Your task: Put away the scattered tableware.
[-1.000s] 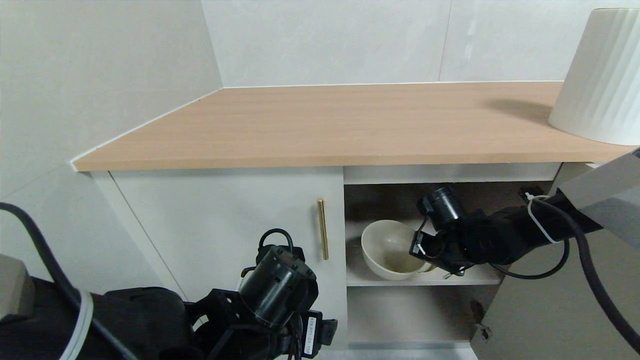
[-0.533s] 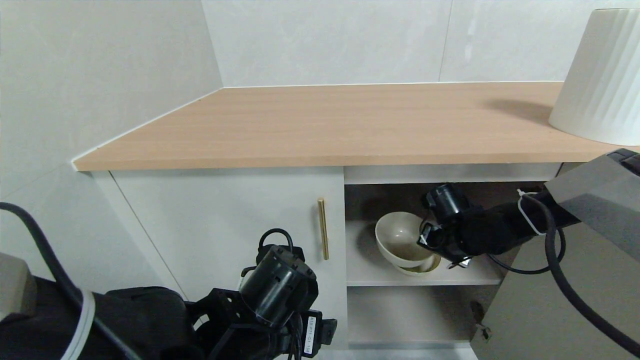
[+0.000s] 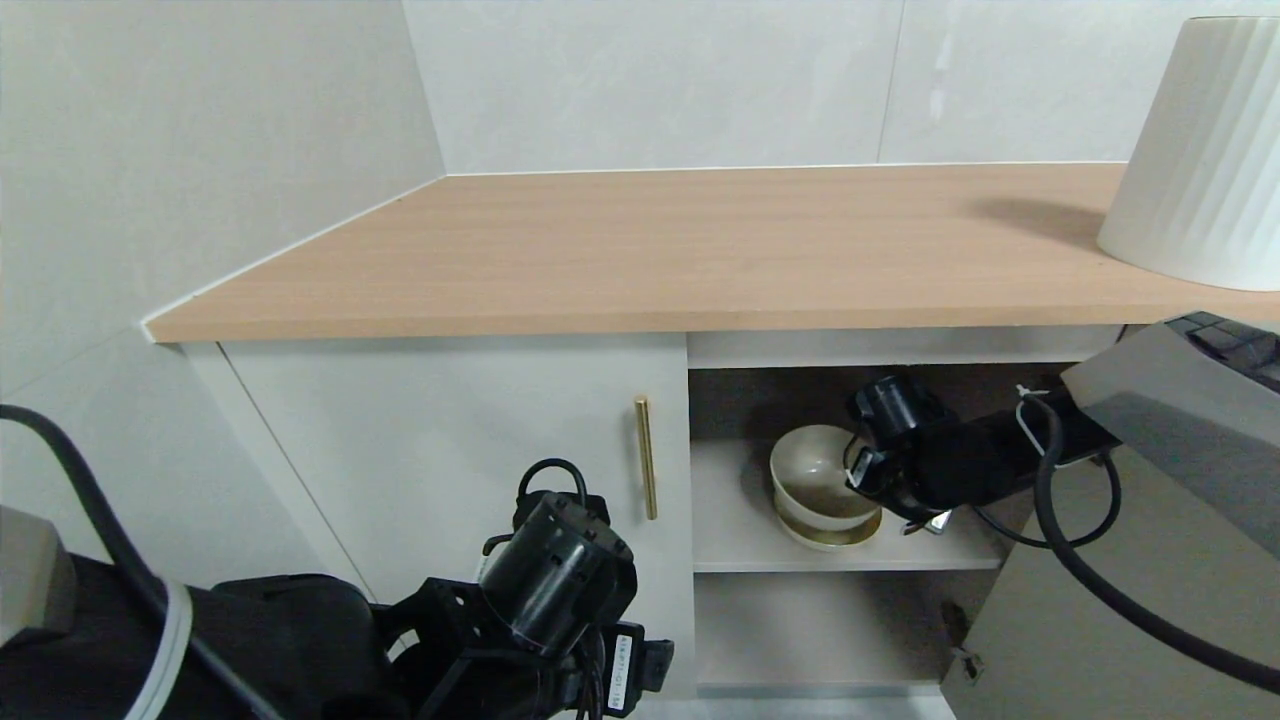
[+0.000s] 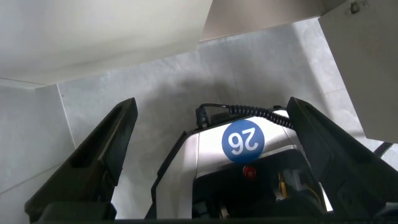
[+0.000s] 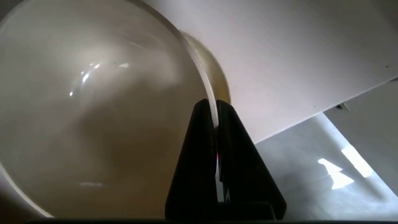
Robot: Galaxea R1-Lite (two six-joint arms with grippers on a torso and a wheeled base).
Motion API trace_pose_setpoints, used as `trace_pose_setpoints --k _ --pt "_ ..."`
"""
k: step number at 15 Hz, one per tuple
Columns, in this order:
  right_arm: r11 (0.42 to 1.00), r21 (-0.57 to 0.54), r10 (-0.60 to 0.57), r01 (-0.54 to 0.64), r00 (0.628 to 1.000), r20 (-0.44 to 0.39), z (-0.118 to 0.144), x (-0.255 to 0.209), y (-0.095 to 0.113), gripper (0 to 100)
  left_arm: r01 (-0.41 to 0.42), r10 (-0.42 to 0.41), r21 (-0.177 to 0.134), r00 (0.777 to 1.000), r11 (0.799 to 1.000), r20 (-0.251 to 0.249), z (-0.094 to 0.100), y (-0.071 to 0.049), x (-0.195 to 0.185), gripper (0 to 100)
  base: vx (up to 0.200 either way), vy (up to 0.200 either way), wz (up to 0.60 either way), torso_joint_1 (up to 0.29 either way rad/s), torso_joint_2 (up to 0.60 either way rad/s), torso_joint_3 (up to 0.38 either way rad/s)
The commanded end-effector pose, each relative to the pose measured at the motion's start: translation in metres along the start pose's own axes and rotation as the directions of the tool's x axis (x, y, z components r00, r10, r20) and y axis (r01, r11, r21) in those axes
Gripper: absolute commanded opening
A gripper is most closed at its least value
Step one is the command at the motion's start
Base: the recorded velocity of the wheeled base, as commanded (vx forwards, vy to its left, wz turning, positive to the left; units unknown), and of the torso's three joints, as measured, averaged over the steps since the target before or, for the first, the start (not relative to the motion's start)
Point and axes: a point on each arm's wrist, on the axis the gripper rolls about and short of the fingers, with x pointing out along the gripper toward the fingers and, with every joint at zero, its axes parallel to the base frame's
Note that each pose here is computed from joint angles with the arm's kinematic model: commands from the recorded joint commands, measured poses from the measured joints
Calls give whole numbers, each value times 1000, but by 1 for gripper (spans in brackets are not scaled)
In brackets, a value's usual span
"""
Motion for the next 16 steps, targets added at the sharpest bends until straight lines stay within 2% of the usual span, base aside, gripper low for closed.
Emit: trace_pose_setpoints --k 1,8,9,16 --pt "1000 -2 -4 4 1000 -2 -2 4 0 0 0 0 0 1000 1000 1 0 0 0 100 0 0 0 0 0 0" --pt "1000 -6 -16 16 1000 -1 -4 9 0 0 -1 1 -1 1000 1000 1 0 0 0 100 0 0 0 0 0 0" --pt "1000 -5 -15 15 1000 0 -4 8 1 100 -1 1 -1 1000 1000 1 0 0 0 100 0 0 0 0 0 0" --pt "1000 -14 -4 4 1000 -4 -1 -7 -1 100 1 -1 -3 1000 1000 5 1 1 -1 100 0 0 0 0 0 0"
